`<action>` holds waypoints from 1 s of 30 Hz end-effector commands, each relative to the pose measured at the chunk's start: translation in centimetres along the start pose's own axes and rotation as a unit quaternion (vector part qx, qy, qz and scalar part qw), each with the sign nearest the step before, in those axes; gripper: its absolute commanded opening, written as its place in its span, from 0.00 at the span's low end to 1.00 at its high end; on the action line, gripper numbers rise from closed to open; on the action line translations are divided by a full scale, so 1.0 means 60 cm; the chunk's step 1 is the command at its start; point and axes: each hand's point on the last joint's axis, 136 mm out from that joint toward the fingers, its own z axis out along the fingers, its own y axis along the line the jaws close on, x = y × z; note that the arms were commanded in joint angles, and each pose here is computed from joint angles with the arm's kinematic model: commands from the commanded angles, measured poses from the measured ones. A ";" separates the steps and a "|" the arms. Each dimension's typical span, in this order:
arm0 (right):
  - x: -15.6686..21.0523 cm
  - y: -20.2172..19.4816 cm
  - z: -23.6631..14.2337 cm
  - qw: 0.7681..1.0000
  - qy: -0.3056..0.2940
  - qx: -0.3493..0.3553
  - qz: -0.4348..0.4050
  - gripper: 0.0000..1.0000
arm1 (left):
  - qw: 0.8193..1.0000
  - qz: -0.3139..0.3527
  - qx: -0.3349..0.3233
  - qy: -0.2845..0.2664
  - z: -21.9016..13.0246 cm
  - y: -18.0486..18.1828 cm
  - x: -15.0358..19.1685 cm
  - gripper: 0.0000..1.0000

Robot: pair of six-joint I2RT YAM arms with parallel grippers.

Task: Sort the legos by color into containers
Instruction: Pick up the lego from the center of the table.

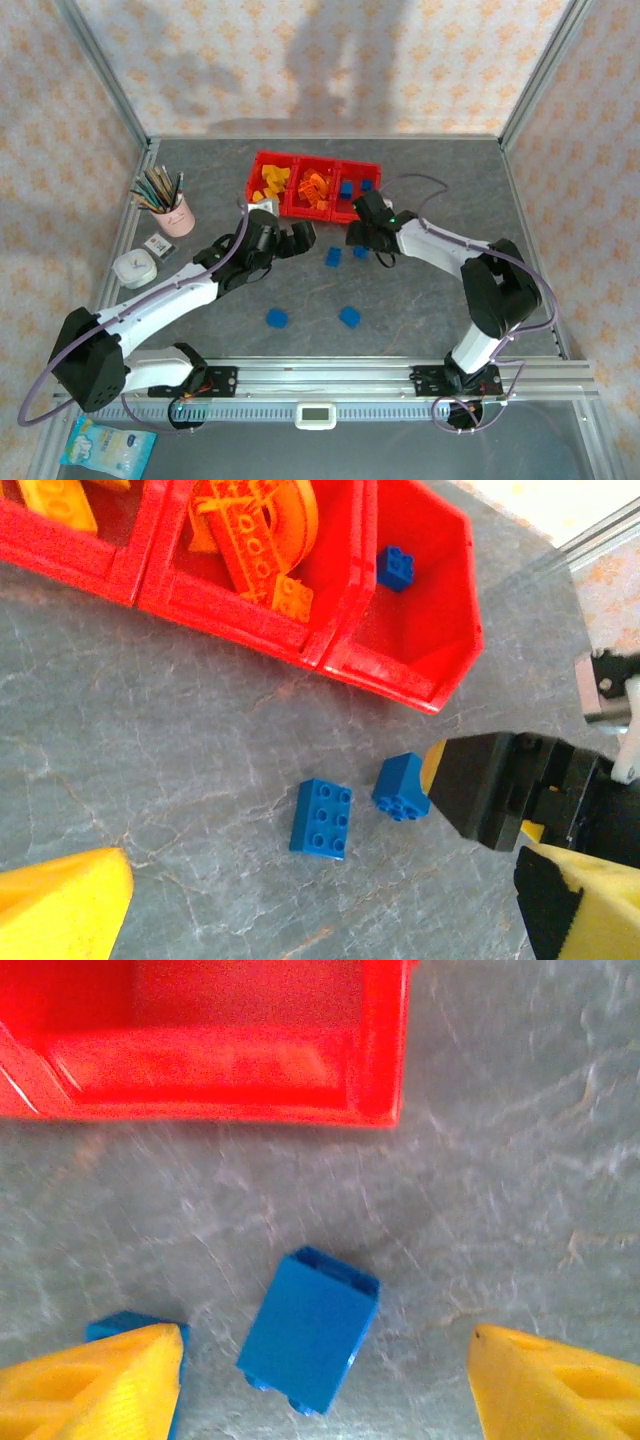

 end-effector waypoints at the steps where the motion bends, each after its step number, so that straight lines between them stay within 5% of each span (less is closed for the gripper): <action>1: -0.015 0.006 0.009 0.999 -0.029 -0.002 0.033 0.76 | 0.999 -0.020 0.014 -0.023 -0.006 -0.010 -0.009 0.99; 12: -0.010 0.006 0.055 0.999 -0.019 0.021 0.042 0.69 | 1.000 -0.016 0.004 -0.022 -0.005 -0.004 -0.005 0.99; 30: -0.009 0.002 0.048 0.999 -0.014 0.029 0.014 0.32 | 1.000 -0.009 -0.002 -0.019 -0.002 -0.004 -0.006 0.99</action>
